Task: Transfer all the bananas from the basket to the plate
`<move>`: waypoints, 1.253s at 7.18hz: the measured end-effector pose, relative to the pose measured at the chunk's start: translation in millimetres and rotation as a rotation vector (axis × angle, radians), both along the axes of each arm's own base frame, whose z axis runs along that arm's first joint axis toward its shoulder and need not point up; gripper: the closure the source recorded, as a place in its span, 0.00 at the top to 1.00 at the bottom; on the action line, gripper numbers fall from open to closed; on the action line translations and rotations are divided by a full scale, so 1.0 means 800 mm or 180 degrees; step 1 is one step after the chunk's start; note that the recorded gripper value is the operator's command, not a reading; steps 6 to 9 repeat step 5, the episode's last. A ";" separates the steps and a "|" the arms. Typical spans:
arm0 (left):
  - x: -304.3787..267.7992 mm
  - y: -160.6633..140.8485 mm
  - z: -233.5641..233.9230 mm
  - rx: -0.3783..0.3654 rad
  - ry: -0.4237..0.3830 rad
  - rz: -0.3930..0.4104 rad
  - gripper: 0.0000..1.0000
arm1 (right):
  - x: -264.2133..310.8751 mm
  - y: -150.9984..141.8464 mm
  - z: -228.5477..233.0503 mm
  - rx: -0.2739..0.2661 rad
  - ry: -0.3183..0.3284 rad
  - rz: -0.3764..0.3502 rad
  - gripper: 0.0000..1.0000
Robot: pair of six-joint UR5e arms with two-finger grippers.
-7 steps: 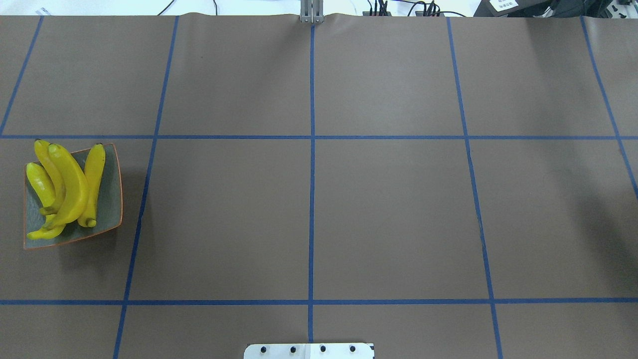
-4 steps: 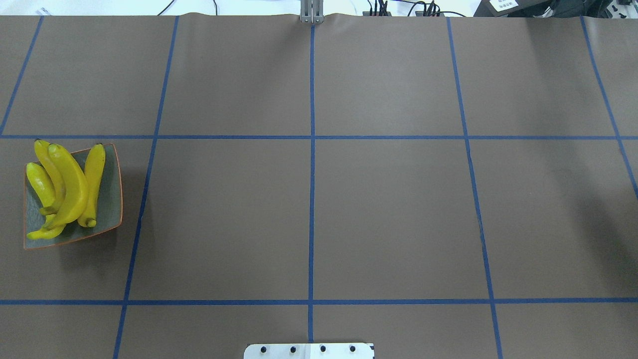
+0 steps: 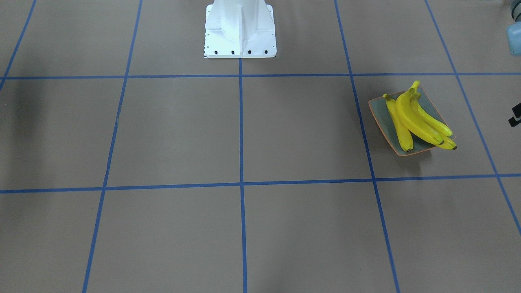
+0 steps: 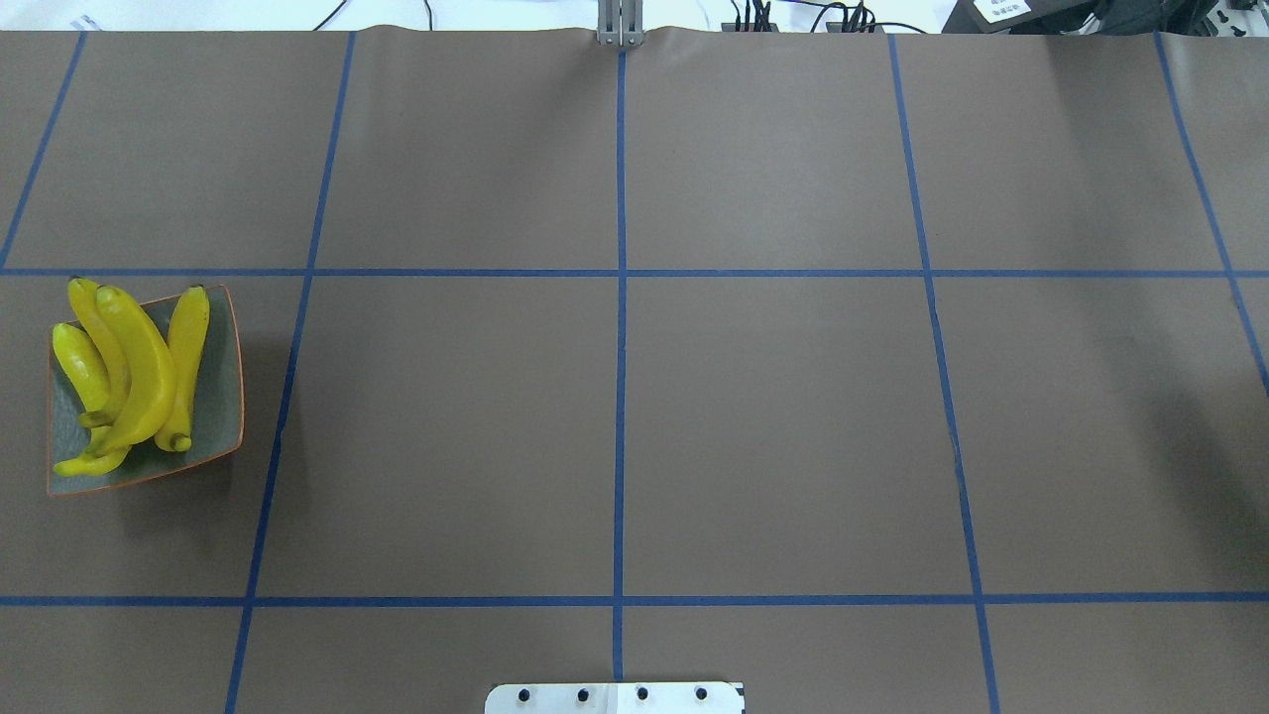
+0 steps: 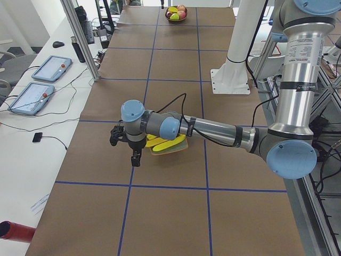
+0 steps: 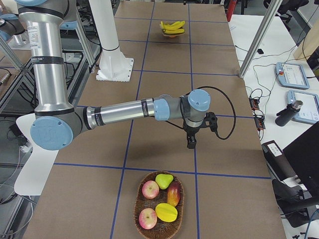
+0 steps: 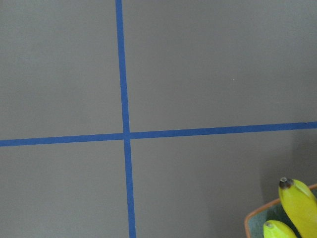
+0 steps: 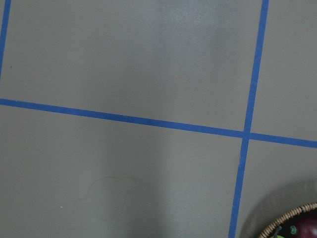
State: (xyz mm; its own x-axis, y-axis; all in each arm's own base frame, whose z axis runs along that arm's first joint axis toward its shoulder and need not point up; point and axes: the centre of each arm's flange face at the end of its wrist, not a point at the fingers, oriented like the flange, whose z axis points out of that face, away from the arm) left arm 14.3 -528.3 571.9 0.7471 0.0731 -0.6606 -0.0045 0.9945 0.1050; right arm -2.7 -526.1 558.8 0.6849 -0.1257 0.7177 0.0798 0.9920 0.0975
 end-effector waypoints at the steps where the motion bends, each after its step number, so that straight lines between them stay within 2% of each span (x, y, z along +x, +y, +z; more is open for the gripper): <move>1: -0.002 0.000 0.003 0.0074 -0.0073 0.0069 0.99 | 0.000 0.001 0.001 -0.0002 0.0014 0.0002 1.00; 3: -0.004 0.003 0.014 0.0163 -0.0140 0.0256 0.99 | 0.001 0.002 0.003 -0.0009 0.0024 0.0003 1.00; 4: -0.005 0.008 0.023 0.0134 -0.0140 0.0315 0.99 | 0.001 0.003 0.004 -0.0015 0.0025 0.0003 1.00; 9: -0.004 0.012 0.026 0.0097 -0.0107 0.0345 0.99 | 0.001 0.005 0.006 -0.0021 0.0026 0.0003 1.00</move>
